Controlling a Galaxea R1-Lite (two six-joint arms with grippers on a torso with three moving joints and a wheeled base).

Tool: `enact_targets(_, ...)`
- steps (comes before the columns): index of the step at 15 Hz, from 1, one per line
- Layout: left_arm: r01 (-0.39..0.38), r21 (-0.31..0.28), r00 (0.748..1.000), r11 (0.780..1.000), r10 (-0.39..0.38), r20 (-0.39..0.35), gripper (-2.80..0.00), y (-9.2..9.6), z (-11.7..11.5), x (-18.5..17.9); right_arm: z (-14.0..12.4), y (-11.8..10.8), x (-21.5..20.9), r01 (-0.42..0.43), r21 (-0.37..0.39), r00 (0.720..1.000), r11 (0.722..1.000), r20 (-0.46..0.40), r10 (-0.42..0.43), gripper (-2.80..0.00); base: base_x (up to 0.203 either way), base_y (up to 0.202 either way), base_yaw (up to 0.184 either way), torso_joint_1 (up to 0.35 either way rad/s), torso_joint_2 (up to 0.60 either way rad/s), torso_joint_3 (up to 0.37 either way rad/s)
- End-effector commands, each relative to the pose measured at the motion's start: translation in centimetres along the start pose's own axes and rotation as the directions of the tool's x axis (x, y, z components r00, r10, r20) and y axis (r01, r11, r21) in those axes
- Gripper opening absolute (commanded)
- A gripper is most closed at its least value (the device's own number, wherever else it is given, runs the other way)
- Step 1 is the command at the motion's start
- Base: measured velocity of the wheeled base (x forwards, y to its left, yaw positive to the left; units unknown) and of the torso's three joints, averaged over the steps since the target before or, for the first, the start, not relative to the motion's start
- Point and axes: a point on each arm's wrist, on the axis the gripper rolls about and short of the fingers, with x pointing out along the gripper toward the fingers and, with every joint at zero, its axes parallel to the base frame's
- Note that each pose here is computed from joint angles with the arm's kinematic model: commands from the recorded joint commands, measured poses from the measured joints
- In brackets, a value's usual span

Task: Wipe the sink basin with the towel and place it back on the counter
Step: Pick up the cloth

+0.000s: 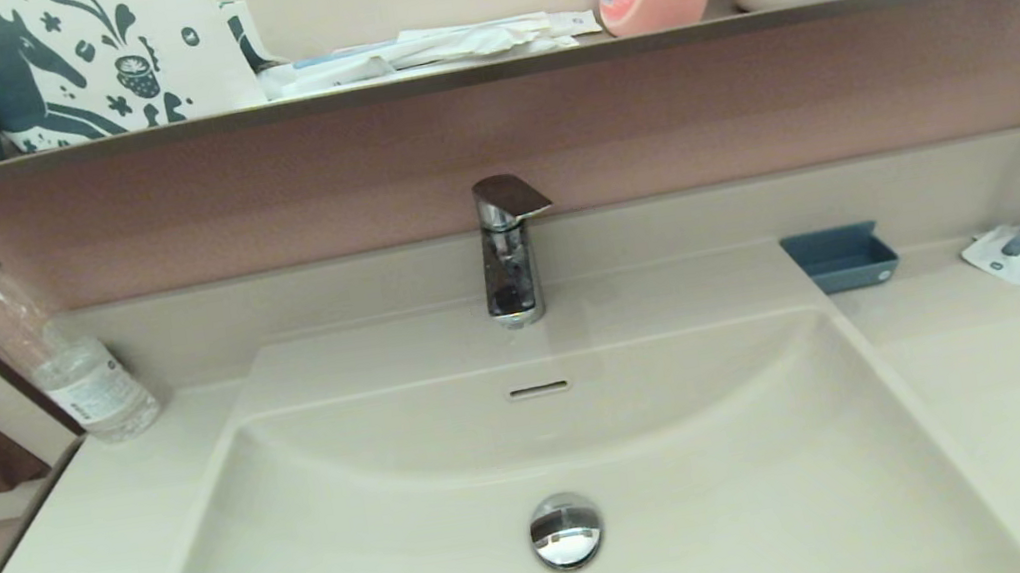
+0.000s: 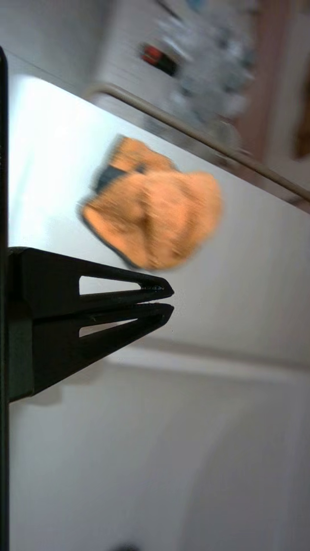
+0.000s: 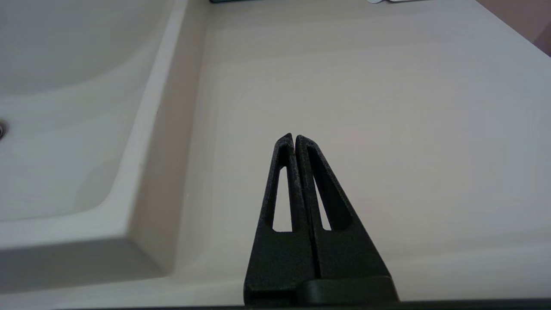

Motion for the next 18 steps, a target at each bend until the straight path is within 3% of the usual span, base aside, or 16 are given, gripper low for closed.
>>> enact_targets(1,-0.094,0.053,0.965,0.994,0.104,-0.24,-2.8,-0.1,0.0,0.9,0.0,0.0,0.0,0.0,0.001,1.0,1.0,0.0,0.0,-2.8,0.0,0.0,0.0,0.0,0.0,0.0)
enact_targets(3,-0.23,0.033,0.893,0.973,0.225,-0.39,-2.8,0.0,-0.8,1.3,0.0,0.0,0.0,0.001,0.001,1.0,1.0,0.0,-0.001,-2.8,0.0,0.0,0.0,0.0,0.0,0.0)
enact_targets(5,-0.289,-0.015,0.865,0.957,0.254,-0.434,-2.8,-0.1,-0.9,1.7,0.0,0.0,0.0,0.0,0.0,1.0,1.0,0.0,0.0,-2.8,0.0,0.0,0.0,0.0,0.0,0.0)
enact_targets(9,-0.326,0.009,0.809,0.945,0.284,-0.515,-2.8,-0.8,-0.1,4.1,0.0,0.0,0.0,0.0,0.0,1.0,1.0,0.0,0.0,-2.8,0.0,0.0,0.0,0.0,0.0,0.0)
enact_targets(11,-0.34,-0.001,0.805,0.94,0.291,-0.518,0.0,-1.1,0.4,5.5,0.0,0.0,0.0,0.0,0.001,1.0,1.0,0.0,0.0,-2.8,0.0,0.0,0.0,0.0,0.0,0.0)
enact_targets(13,-0.382,0.014,0.767,0.924,0.326,-0.553,0.0,-1.4,0.8,7.7,0.0,0.0,0.0,0.001,0.0,1.0,1.0,0.0,-0.001,-2.8,0.0,0.0,0.0,0.0,0.0,0.0)
enact_targets(15,-0.473,0.017,0.712,0.881,0.393,-0.582,0.0,-0.7,1.1,10.3,0.0,0.0,0.0,0.0,0.0,1.0,1.0,0.0,0.0,-2.8,0.0,0.0,0.0,0.0,0.0,0.0)
enact_targets(17,-0.517,0.025,0.689,0.855,0.434,-0.581,0.0,0.8,1.1,12.1,0.0,0.0,0.0,0.0,0.0,1.0,1.0,0.0,0.0,-2.8,0.0,0.0,0.0,0.0,0.0,0.0)
enact_targets(18,-0.522,0.018,0.688,0.853,0.434,-0.581,0.0,1.7,1.1,12.8,0.0,0.0,0.0,0.0,0.001,1.0,1.0,0.0,0.0,-2.8,0.0,0.0,0.0,0.0,0.0,0.0)
